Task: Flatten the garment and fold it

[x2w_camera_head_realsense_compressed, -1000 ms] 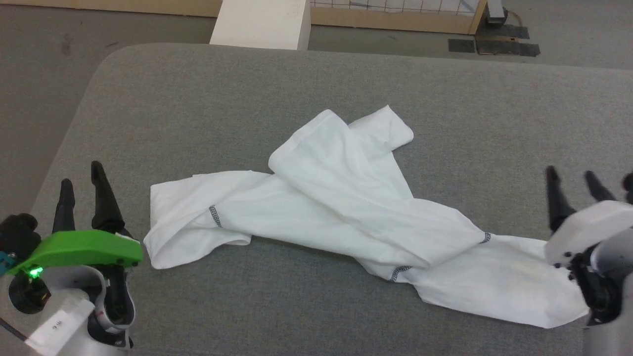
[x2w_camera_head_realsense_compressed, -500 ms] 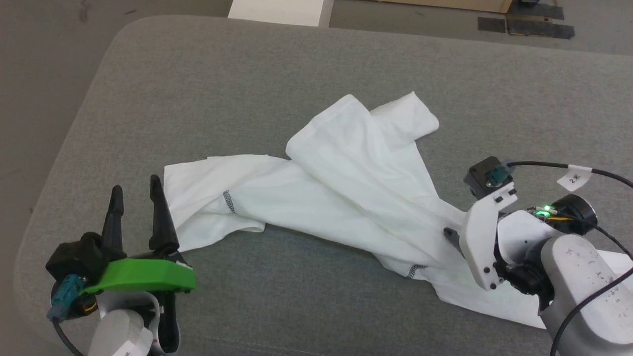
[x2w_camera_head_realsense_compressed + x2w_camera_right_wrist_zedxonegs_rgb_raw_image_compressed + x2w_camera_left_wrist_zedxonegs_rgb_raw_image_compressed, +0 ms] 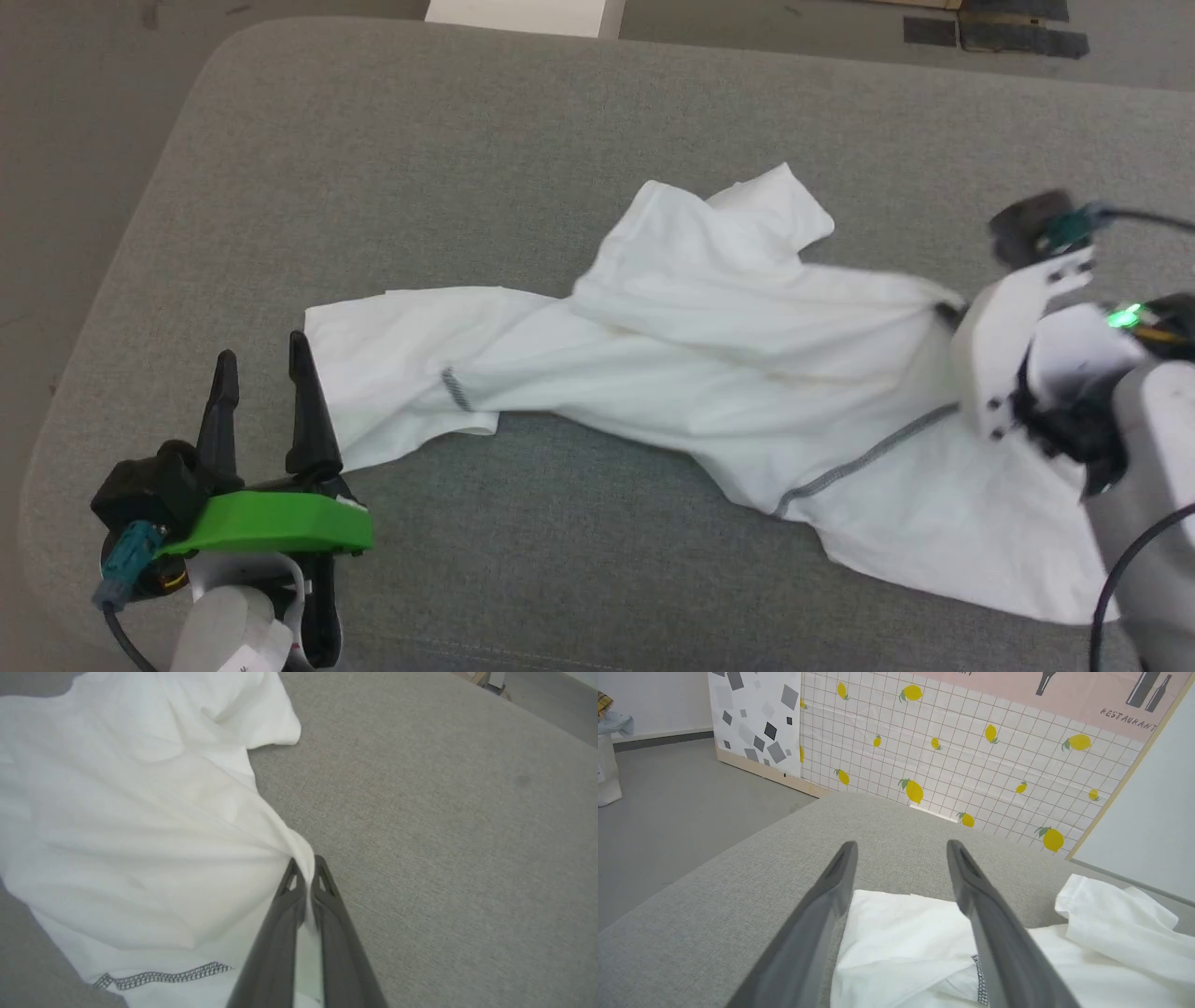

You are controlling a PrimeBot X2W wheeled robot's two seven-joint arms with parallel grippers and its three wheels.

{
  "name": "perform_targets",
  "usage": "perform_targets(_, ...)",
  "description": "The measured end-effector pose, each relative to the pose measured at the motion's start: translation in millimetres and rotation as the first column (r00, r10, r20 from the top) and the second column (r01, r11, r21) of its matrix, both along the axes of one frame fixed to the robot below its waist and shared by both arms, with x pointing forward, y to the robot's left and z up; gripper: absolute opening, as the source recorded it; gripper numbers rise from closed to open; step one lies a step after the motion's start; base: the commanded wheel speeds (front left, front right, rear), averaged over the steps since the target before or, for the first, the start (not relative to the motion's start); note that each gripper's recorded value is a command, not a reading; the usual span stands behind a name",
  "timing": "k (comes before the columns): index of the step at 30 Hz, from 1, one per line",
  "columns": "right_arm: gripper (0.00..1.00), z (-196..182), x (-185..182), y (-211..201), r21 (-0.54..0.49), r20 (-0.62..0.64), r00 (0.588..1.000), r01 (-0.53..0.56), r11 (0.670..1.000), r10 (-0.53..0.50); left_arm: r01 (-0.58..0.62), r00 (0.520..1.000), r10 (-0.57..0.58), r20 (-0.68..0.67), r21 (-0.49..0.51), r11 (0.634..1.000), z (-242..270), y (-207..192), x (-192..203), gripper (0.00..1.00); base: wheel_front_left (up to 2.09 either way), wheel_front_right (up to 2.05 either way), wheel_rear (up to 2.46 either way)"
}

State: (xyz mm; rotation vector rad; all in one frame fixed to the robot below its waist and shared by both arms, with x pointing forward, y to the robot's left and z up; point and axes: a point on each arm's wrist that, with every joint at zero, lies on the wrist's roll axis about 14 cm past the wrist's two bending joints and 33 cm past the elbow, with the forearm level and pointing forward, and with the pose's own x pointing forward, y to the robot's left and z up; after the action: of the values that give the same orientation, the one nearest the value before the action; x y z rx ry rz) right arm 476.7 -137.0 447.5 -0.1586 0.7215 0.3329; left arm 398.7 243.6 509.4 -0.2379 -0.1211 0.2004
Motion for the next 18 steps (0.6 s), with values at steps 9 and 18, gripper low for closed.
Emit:
perform_targets(9, 0.0, 21.8, 67.0, -87.7, -0.023, 0.119, 0.938, 0.331, 0.943, -0.326, 0.052, 0.999, -0.052, -0.014, -0.006, 0.999, -9.7, -12.5, 22.1, 1.0, 0.0, 0.0, 0.0)
perform_targets(18, 1.0, 8.1, 106.0, -95.7, -0.014, 0.22, 0.882, 0.43, 0.903, -0.417, 0.037, 0.997, -0.038, -0.068, -0.019, 0.999, -29.9, -7.3, 27.8, 1.0, 0.0, 0.0, 0.0)
